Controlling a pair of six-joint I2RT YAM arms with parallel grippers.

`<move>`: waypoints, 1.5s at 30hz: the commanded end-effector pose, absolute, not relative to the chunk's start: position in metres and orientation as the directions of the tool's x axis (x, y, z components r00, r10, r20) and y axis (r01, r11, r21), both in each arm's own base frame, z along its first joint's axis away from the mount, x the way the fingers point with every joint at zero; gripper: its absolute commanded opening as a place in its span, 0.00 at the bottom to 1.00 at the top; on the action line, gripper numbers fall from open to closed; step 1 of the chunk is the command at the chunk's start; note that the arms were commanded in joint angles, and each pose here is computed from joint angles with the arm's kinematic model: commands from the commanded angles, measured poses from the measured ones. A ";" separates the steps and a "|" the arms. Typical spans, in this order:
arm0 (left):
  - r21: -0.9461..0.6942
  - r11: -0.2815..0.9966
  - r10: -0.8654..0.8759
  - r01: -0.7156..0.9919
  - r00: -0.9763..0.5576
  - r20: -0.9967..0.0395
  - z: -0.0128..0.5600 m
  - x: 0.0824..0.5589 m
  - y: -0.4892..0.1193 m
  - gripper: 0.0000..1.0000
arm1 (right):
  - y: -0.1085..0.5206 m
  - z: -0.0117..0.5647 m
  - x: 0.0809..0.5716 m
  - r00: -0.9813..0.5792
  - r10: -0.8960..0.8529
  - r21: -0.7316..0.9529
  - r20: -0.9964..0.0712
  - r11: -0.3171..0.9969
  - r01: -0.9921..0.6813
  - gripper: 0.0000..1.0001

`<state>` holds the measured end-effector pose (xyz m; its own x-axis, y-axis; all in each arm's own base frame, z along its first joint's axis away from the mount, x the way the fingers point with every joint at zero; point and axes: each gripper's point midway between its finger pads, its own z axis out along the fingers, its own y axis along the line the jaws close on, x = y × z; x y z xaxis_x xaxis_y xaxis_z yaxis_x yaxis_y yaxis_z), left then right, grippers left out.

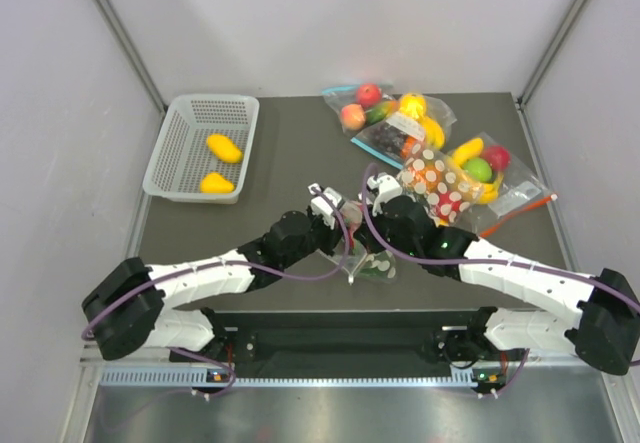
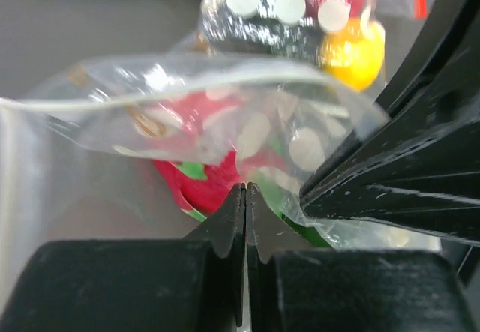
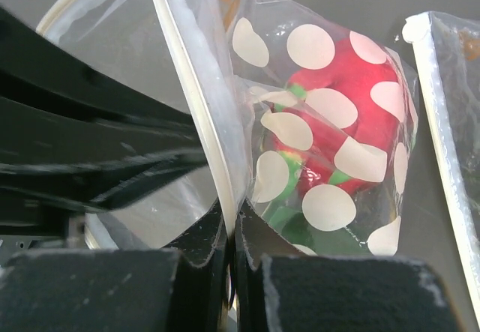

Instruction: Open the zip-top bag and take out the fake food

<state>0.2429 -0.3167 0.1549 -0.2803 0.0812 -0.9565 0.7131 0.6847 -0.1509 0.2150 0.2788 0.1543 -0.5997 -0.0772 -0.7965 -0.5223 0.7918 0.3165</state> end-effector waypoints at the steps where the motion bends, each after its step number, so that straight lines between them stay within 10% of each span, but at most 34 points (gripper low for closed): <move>1: -0.205 0.651 0.100 0.731 -0.351 -0.931 0.139 0.237 -0.332 0.03 | 0.284 0.185 0.220 -0.559 -0.026 0.332 -0.829 0.781 -0.528 0.00; 12: -0.304 0.633 0.058 0.712 -0.435 -0.899 0.115 0.233 -0.353 0.37 | 0.280 0.190 0.216 -0.558 -0.015 0.341 -0.830 0.777 -0.529 0.00; 33: -0.304 0.740 0.074 0.600 -0.522 -0.850 0.079 0.250 -0.370 0.49 | 0.287 0.184 0.209 -0.568 -0.013 0.373 -0.823 0.742 -0.557 0.00; 36: -0.295 0.760 0.060 0.579 -0.515 -0.855 0.079 0.256 -0.368 0.41 | 0.288 0.184 0.208 -0.567 -0.014 0.374 -0.824 0.737 -0.562 0.00; 40: -0.277 0.766 0.075 0.580 -0.509 -0.857 0.075 0.257 -0.367 0.03 | 0.286 0.184 0.208 -0.563 -0.013 0.372 -0.826 0.738 -0.563 0.00; 45: -0.265 0.763 0.081 0.589 -0.495 -0.865 0.086 0.253 -0.358 0.00 | 0.281 0.181 0.207 -0.560 -0.016 0.361 -0.829 0.749 -0.556 0.00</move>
